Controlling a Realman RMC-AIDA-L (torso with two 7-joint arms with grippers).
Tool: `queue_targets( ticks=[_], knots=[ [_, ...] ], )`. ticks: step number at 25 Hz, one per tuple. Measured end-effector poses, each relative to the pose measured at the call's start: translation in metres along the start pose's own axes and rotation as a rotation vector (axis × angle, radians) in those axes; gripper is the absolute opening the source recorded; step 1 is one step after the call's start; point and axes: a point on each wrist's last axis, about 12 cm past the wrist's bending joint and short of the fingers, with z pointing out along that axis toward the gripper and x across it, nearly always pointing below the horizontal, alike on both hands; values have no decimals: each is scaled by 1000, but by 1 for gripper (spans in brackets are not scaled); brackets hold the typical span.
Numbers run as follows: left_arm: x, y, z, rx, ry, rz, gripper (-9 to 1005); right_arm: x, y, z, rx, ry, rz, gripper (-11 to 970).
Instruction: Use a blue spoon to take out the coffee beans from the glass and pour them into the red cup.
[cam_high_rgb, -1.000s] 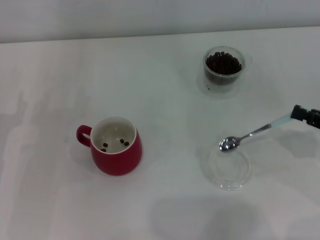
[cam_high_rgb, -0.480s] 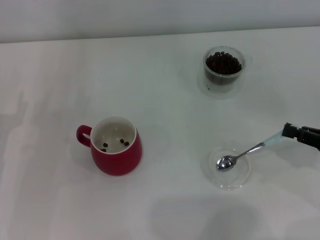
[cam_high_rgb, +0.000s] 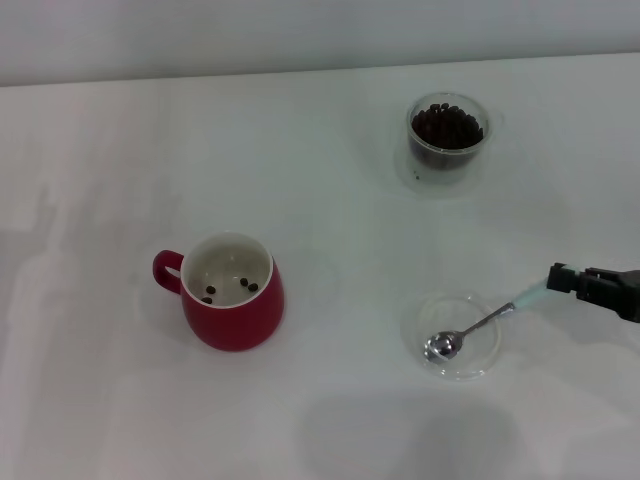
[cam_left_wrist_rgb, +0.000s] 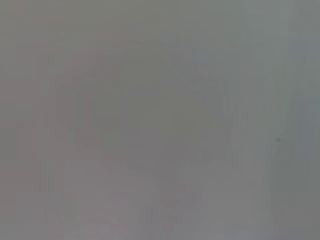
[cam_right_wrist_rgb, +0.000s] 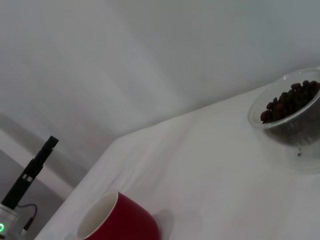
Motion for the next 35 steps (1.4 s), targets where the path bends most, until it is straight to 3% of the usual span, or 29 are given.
queue_targets(
  ticks=[16, 21, 28, 32, 35],
  knots=[
    [0, -1, 0, 6, 1, -2, 771, 4, -5, 6, 45, 31, 13, 160],
    [0, -1, 0, 6, 1, -2, 771, 6, -6, 4, 52, 35, 20, 252],
    [1, 0, -2, 2, 4, -2, 770, 6, -7, 1, 64, 14, -7, 268],
    [1, 0, -4, -1, 7, -1, 771, -5, -9, 0, 95, -92, -102, 277],
    [2, 0, -5, 0, 10, -1, 771, -17, -14, 1, 185, -302, -168, 344]
  ],
)
